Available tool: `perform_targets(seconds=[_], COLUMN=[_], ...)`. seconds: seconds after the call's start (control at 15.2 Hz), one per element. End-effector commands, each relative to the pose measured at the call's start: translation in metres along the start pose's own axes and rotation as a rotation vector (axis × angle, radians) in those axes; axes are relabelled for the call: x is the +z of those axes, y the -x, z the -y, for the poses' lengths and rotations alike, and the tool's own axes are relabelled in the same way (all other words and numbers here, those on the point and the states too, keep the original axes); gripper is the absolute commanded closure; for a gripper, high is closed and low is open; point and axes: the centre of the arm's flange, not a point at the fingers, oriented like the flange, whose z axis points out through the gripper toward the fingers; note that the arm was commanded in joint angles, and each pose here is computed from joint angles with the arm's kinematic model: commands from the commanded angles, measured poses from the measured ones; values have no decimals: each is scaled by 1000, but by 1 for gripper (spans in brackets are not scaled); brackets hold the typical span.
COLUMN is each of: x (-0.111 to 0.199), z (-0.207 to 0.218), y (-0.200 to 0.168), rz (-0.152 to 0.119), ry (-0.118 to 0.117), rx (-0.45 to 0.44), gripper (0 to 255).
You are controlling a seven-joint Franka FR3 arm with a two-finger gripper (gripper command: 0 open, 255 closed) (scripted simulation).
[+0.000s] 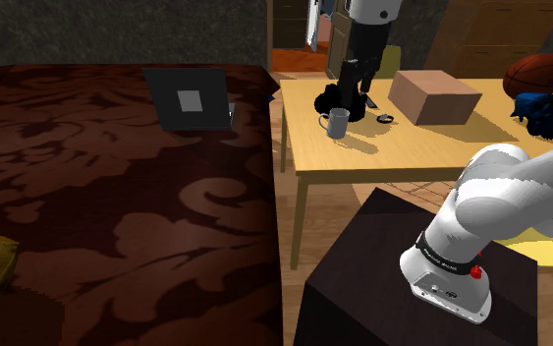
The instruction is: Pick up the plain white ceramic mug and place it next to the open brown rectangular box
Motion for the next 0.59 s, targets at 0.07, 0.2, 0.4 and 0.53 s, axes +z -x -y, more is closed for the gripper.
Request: perform_targets(seconds=[0.07, 0.2, 0.4, 0.53], x=[7, 21, 43, 58], z=[-10, -29, -58, -77], y=[-7, -20, -40, -53], rz=[3, 9, 18, 24], ry=[-3, -8, -16, -21], rx=[-1, -3, -6, -8], gripper=[0, 0, 0, 0])
